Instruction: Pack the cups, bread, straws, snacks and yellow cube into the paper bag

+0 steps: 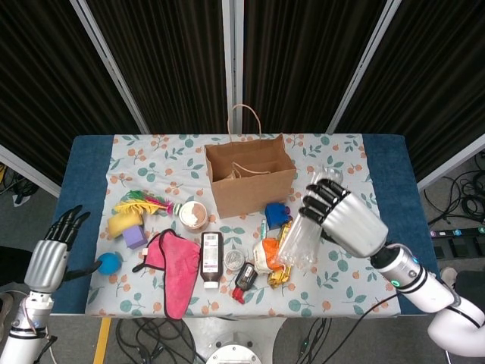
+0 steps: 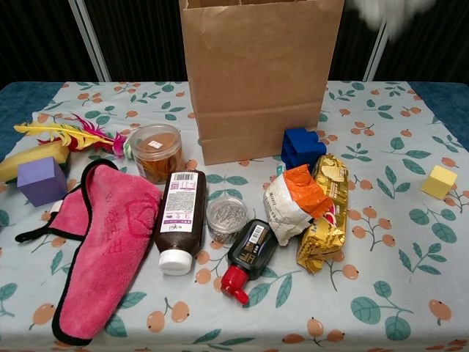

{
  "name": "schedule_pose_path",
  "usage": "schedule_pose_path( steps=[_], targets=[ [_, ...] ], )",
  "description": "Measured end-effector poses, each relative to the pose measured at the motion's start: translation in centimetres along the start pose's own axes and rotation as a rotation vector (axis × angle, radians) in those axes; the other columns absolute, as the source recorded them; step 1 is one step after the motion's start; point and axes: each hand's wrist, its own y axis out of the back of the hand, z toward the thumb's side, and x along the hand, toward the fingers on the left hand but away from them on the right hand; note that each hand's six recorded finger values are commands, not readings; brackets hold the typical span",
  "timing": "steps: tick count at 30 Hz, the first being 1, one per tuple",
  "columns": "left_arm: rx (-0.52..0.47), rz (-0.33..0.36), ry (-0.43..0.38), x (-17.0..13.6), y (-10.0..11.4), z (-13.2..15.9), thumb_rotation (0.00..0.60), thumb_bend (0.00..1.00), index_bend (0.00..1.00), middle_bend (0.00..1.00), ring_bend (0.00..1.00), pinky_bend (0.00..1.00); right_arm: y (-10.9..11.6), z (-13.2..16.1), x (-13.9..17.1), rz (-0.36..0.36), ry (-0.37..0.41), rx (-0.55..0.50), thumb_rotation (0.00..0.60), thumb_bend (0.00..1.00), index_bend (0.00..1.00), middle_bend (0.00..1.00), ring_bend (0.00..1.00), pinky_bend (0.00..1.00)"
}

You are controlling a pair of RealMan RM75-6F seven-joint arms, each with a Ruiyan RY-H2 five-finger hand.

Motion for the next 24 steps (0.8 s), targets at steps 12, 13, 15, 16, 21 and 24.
schedule_pose_path(
  steps=[12, 13, 15, 16, 21, 24],
  targets=[
    [-0.004, 0.011, 0.009, 0.3, 0.4, -0.6, 0.573, 0.15, 0.15, 0.14, 0.09, 0.19, 5.7, -2.0, -11.5, -0.245, -0.345, -0.430, 0.600, 0.16, 0.60, 0.50, 0.31, 0.34],
    [-0.003, 0.011, 0.010, 0.4, 0.4, -0.7, 0.573, 0.15, 0.15, 0.14, 0.09, 0.19, 4.8, -1.9, -12.1, -0.240, -0.378, -0.503, 0.600, 0.16, 0.60, 0.50, 0.31, 0.34],
    [-0.002, 0.012, 0.015, 0.4, 0.5, -0.8, 0.572, 0.15, 0.15, 0.14, 0.09, 0.19, 2.3, -1.3, -13.3, -0.219, -0.454, -0.680, 0.600, 0.16, 0.61, 0.50, 0.31, 0.34],
    [-0.002, 0.013, 0.017, 0.4, 0.5, -0.9, 0.570, 0.15, 0.15, 0.14, 0.09, 0.19, 1.1, -0.9, -13.8, -0.207, -0.485, -0.757, 0.600, 0.16, 0.61, 0.50, 0.31, 0.34],
    [-0.001, 0.018, 0.030, 0.6, 0.8, -1.5, 0.569, 0.15, 0.15, 0.14, 0.09, 0.19, -4.1, 2.0, -15.9, -0.166, -0.609, -1.094, 0.600, 0.17, 0.61, 0.50, 0.31, 0.34],
    [0.000, 0.021, 0.036, 0.6, 0.8, -1.8, 0.571, 0.15, 0.15, 0.14, 0.09, 0.19, -5.3, 2.1, -16.3, -0.188, -0.646, -1.168, 0.600, 0.17, 0.61, 0.50, 0.31, 0.34]
  ],
)
